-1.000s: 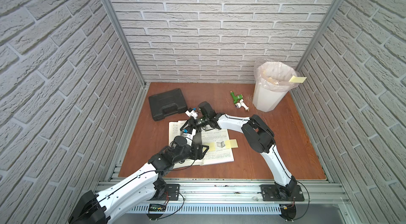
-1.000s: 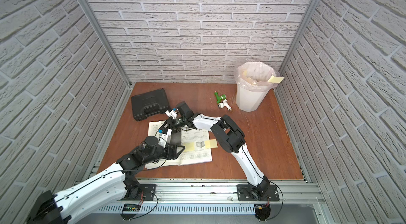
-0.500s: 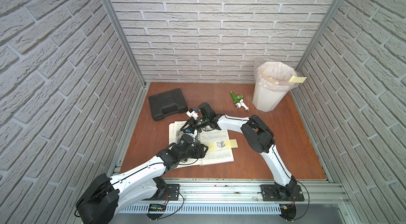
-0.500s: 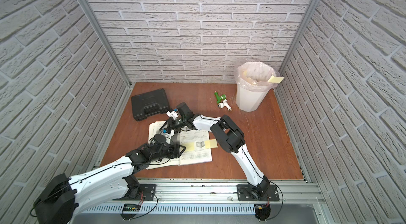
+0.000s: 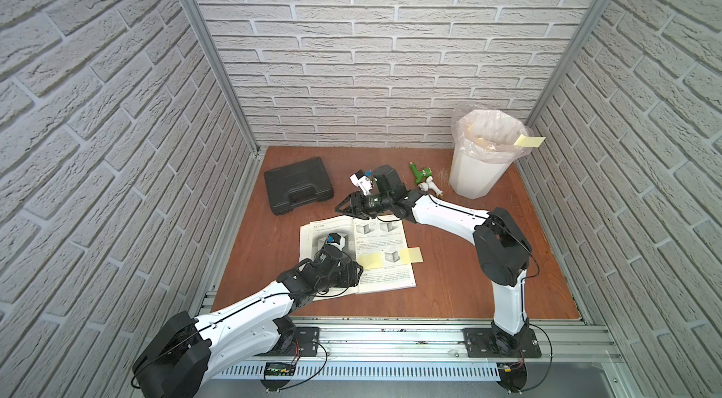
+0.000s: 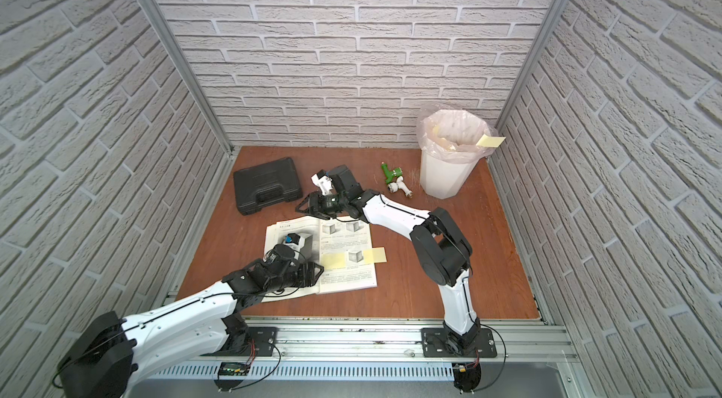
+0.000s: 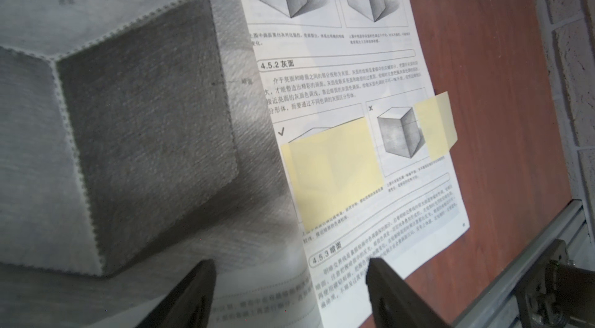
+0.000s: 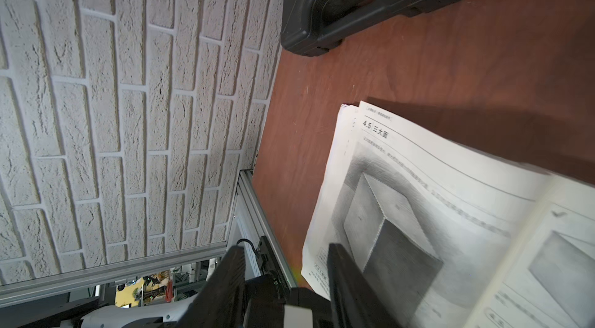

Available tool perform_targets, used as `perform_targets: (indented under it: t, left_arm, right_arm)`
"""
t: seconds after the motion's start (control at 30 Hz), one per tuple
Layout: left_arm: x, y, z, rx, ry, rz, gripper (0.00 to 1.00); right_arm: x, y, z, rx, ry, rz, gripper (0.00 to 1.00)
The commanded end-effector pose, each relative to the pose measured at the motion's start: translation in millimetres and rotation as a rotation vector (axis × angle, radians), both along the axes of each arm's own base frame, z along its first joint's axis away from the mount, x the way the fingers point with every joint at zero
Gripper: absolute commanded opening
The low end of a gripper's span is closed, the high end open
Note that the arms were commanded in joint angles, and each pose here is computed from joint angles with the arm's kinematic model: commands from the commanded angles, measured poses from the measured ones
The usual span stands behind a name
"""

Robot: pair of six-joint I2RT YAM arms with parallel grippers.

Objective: Peel off the used sticky note
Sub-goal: Tear off the note from the book.

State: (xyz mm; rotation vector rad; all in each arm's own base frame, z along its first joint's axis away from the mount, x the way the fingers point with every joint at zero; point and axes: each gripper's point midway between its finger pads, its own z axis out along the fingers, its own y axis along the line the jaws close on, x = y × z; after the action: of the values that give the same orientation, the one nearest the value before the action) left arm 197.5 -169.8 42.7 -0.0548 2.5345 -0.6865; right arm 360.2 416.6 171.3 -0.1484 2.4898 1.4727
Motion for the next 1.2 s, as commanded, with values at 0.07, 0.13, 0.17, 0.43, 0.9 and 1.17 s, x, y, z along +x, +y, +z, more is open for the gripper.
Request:
perform_targets:
  t: [0.07, 0.13, 0.17, 0.43, 0.9, 1.17]
  left_arm:
    - [-7.1, 10.4, -18.1, 0.035, 0.053, 0.022, 0.78]
    - [-5.9, 9.2, -18.4, 0.028, 0.056, 0.023, 0.78]
    - [-5.7, 8.7, -18.7, 0.025, 0.058, 0.023, 0.79]
    - [-7.2, 13.3, -19.1, 0.012, 0.067, 0.036, 0.79]
    - [-7.0, 11.8, -12.8, -0.038, 0.061, 0.033, 0.78]
    - [-7.1, 13.0, -11.7, -0.046, 0.057, 0.034, 0.77]
  right_arm:
    - [-15.3, -40.8, -6.7, -0.106, -0.048, -0.049, 0.49]
    - [-25.7, -55.3, -20.0, -0.149, -0.034, -0.062, 0.49]
    - [-30.0, -62.6, -24.8, -0.169, -0.033, -0.073, 0.49]
    - [-69.7, -103.4, -68.2, -0.285, 0.017, -0.085, 0.51]
    - [-111.4, -109.8, -116.5, -0.352, 0.107, -0.025, 0.54]
    - [-124.3, -107.1, -139.2, -0.408, 0.136, 0.006, 0.55]
